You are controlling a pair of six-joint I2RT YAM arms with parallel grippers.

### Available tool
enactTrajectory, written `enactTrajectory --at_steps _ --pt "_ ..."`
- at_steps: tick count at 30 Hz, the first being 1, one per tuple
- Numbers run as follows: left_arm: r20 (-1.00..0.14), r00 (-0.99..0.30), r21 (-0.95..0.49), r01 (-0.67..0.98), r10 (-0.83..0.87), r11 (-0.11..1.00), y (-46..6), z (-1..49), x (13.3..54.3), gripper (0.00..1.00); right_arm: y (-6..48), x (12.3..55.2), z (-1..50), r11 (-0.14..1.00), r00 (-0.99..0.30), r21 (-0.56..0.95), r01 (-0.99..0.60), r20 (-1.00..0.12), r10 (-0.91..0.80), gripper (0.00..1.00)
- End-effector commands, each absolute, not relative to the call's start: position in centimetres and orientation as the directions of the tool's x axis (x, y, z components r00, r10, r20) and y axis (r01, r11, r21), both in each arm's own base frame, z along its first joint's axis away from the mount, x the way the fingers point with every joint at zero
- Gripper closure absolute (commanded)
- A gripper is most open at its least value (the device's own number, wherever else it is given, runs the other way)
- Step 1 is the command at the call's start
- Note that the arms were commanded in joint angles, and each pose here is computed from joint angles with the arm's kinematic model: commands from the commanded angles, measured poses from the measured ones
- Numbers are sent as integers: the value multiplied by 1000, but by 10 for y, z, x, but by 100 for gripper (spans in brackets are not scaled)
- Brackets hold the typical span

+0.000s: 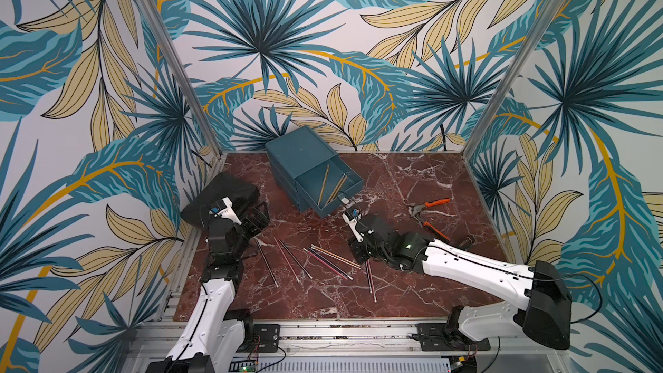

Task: Please place the pencils in the drawer according to their color
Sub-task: Place the pencil in the drawer, then pick up the pencil from the center of the board.

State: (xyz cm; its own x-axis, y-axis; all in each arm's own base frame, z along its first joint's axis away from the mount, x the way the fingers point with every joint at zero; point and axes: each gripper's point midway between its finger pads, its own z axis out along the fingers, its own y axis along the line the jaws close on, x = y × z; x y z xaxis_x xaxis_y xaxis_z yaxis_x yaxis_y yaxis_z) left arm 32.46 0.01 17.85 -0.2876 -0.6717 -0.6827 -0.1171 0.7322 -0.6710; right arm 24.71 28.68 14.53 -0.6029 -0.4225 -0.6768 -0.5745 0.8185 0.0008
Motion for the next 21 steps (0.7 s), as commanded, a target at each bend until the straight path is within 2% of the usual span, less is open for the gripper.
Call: enactTrajectory --at_steps 1,7,21 --pt "-643 -320 -692 -147 -696 707 -1 174 324 0 284 251 114 821 -589 -92 -564 -652 -478 79" --pt "-614 -340 -714 -146 -712 685 -6 166 321 0 298 251 81 807 -576 -85 -584 -658 -485 79" --pt "-631 -344 -696 -146 -696 703 -5 164 323 0 311 257 34 802 -592 -100 -589 -622 -513 77"
